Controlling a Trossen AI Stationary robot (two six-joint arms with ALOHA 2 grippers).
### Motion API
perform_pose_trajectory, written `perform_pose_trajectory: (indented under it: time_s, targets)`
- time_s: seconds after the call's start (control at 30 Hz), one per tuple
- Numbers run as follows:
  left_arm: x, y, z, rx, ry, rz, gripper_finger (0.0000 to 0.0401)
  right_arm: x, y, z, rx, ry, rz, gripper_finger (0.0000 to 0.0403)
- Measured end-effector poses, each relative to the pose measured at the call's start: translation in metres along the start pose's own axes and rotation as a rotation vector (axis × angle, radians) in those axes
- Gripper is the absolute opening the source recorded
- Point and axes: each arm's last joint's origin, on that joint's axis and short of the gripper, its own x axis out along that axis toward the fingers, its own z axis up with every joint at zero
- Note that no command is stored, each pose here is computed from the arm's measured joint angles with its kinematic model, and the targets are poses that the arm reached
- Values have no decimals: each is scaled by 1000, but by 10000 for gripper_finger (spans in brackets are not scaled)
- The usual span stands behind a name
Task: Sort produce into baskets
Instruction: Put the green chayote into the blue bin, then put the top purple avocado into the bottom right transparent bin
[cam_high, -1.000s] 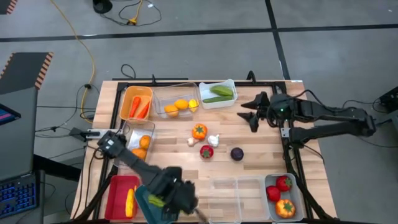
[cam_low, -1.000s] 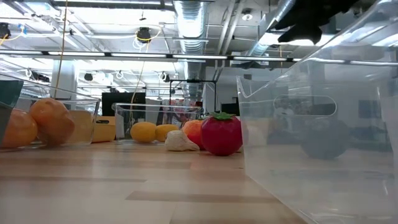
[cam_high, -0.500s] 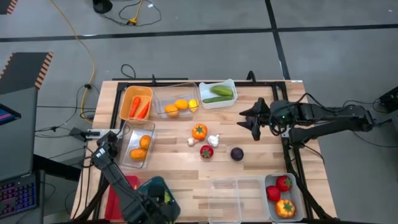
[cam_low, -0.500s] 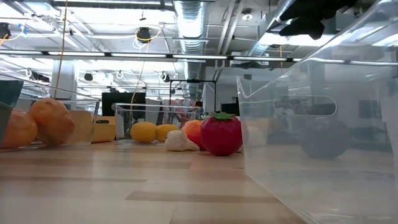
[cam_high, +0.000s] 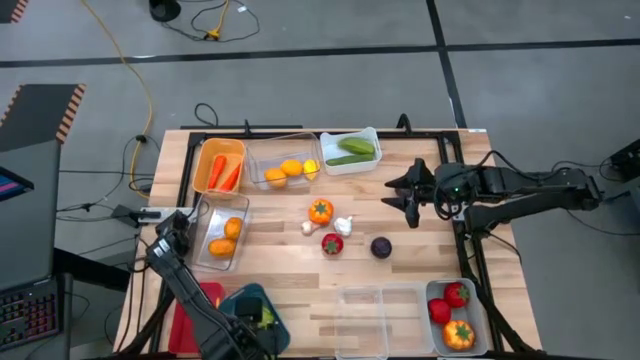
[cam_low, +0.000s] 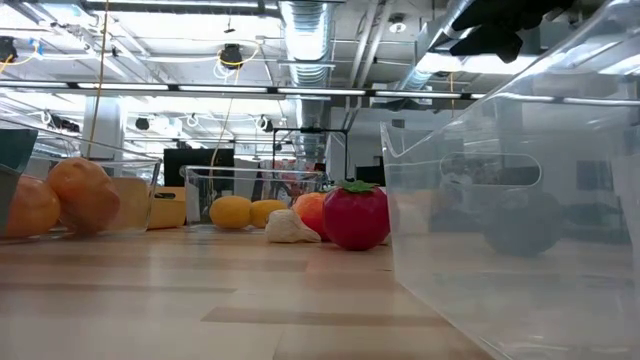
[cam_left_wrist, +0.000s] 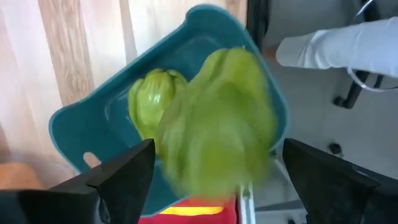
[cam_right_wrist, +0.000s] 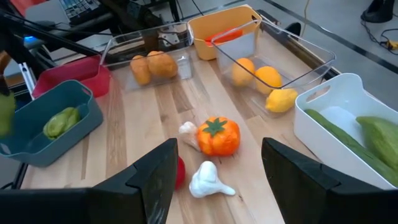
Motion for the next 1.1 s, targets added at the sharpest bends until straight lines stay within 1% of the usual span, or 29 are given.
perform_pose_trajectory:
  time_s: [0.17,0.3,0.37,0.47,0.6,0.9,0.97,1.1]
  targets:
    - [8,2,0,-5,88,-35,342,0,0,0,0,0,0,260]
    - [11,5,3,-18,102,-34,342,0,0,0,-8,0,0,260]
    - [11,7,5,-8,85,-19,342,0,0,0,-17,1,0,260]
    - [11,11,9,-13,30,32,342,0,0,-1,-21,7,-2,261]
    - [11,18,16,1,20,42,342,0,-1,-3,-66,29,-8,261]
    - [11,37,34,48,-30,102,342,0,-2,-7,-85,69,-20,261]
    - [10,41,38,55,-53,132,342,0,-2,-7,-75,76,-22,261]
    - [10,53,48,71,-118,223,342,0,-2,-7,-71,74,-22,261]
